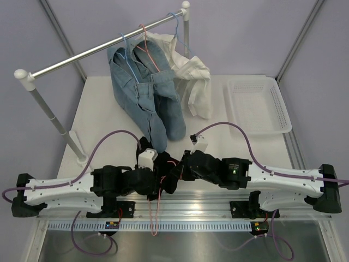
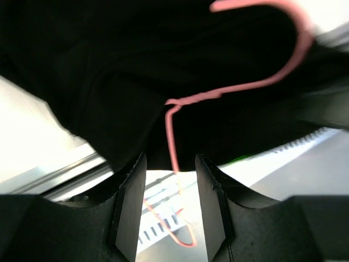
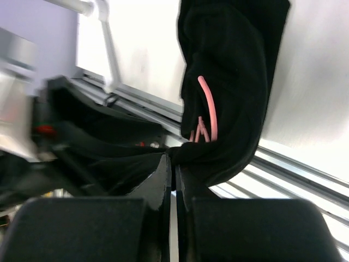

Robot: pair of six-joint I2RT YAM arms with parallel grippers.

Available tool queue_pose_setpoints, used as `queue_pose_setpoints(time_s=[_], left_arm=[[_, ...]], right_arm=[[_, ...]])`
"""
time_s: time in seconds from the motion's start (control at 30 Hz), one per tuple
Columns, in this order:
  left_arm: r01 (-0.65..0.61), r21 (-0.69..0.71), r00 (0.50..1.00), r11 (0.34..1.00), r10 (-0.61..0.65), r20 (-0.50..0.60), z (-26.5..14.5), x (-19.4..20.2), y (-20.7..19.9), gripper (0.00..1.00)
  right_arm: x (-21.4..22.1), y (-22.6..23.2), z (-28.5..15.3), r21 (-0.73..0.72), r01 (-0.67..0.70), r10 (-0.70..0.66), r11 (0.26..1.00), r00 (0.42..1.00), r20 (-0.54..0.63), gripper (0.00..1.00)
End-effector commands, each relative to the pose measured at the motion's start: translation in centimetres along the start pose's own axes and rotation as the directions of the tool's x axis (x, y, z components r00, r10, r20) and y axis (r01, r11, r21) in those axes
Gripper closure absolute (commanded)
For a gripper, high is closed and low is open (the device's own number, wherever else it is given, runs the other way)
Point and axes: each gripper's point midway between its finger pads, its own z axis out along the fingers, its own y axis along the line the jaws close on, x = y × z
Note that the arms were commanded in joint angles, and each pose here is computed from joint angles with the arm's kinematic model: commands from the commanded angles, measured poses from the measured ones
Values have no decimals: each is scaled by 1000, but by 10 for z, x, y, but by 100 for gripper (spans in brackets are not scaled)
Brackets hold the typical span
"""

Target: Remove the skirt from the hanger

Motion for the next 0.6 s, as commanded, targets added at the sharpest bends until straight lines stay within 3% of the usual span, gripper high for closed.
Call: queue_pose_setpoints(time_s=[0.0, 0.57], left_arm=[[50, -83, 992, 995, -40, 124, -1, -14, 3, 56], [19, -125, 991, 992, -2, 133, 43, 12, -8, 58]], right_arm=[[-23, 20, -19, -91, -70, 77, 993, 994, 77, 100], [-20, 22, -27, -151, -86, 96, 985, 994, 59, 100]])
